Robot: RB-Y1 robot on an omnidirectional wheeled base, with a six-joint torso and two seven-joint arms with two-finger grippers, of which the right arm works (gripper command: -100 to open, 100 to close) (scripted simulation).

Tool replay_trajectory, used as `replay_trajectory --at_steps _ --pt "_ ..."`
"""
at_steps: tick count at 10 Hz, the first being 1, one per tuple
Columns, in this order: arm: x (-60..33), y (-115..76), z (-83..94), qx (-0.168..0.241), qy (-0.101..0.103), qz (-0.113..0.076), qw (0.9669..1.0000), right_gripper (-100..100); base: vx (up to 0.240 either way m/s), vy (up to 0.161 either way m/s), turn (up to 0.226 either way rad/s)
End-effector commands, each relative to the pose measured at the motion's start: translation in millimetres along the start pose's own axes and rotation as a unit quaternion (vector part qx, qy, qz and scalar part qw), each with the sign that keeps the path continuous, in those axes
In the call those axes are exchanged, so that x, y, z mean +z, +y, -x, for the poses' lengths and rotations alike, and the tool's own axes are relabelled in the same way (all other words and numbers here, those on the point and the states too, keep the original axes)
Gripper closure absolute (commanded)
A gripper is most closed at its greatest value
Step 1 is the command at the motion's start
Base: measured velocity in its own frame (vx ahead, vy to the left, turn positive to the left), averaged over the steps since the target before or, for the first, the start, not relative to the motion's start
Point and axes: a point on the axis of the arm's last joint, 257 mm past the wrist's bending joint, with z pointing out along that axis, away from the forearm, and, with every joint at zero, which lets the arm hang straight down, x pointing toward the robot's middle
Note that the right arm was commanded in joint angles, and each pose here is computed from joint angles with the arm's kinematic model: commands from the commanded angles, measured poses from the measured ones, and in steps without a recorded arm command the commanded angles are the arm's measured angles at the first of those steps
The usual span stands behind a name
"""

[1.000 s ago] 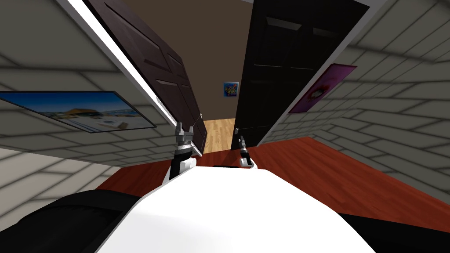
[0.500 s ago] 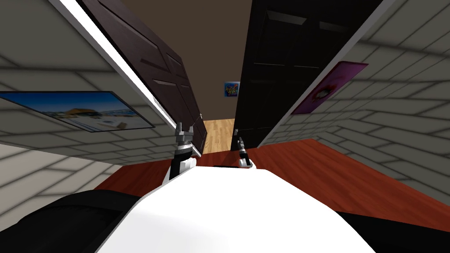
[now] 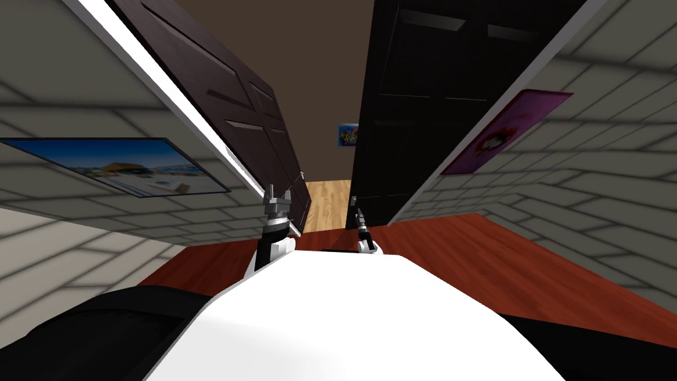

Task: Push the door open

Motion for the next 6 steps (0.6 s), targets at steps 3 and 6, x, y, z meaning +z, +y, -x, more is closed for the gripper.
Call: replay_trajectory --at_steps 3,6 --pt "-3.9 -21.8 -10.7 0.002 0.009 -0.027 0.9996 -100 0.106 -0.111 0.048" --pt "-6.0 -30.0 -16.1 0.003 0.012 -0.037 0.9992 -100 0.045 -0.055 0.022"
